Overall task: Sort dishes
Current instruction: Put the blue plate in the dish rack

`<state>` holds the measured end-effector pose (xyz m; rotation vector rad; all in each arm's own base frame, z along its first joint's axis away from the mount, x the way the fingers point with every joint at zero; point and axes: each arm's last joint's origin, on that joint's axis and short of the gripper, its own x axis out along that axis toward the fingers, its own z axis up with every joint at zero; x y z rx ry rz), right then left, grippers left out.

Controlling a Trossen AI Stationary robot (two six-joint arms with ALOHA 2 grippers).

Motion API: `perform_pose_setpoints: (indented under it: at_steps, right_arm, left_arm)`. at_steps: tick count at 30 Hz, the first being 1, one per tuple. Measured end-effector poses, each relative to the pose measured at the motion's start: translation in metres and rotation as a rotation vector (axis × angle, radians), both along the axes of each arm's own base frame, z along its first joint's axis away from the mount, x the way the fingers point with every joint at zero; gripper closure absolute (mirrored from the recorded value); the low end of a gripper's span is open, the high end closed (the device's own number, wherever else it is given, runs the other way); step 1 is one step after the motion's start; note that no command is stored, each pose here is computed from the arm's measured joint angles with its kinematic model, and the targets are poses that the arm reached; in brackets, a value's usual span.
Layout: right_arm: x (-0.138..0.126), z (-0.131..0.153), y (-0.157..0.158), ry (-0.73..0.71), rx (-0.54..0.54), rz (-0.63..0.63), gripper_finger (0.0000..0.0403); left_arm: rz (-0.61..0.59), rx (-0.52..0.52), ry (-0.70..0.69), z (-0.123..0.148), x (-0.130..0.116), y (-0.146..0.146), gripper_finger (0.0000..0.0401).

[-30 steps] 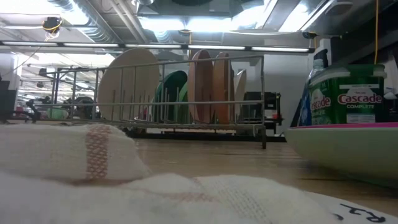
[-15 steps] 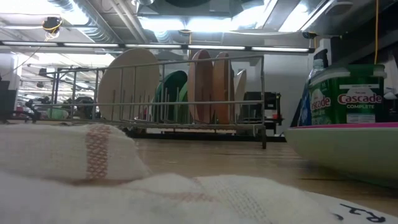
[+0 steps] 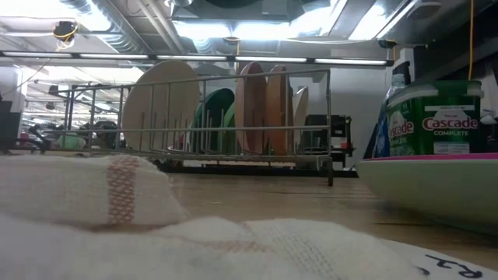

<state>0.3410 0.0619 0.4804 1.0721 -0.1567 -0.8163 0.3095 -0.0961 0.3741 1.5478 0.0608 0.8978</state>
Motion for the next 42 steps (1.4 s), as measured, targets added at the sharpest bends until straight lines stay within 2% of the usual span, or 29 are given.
perform_pose_setpoints:
  at_steps: [6, 16, 27, 33, 42]
  right_arm:
    - [0.001, 0.003, 0.000, -0.057, 0.034, -0.003, 0.0332]
    - [0.005, 0.004, 0.002, -0.013, -0.044, 0.041, 0.0346]
    - [0.007, 0.002, 0.002, 0.043, -0.093, 0.071, 0.0346]
    - [0.008, 0.001, 0.000, 0.069, -0.116, 0.066, 0.0346]
    - [0.012, 0.000, -0.020, 0.082, -0.096, 0.064, 0.0346]
  left_arm:
    - [-0.017, -0.008, -0.021, 0.001, 0.000, 0.000, 0.0398]
    - [-0.060, -0.083, -0.046, -0.001, 0.002, 0.000, 0.0342]
    - [-0.061, -0.336, -0.134, -0.005, -0.001, -0.003, 0.0292]
    - [-0.057, -0.472, -0.165, -0.008, -0.004, -0.011, 0.0286]
    - [0.043, -0.549, -0.107, -0.013, -0.006, -0.017, 0.0285]
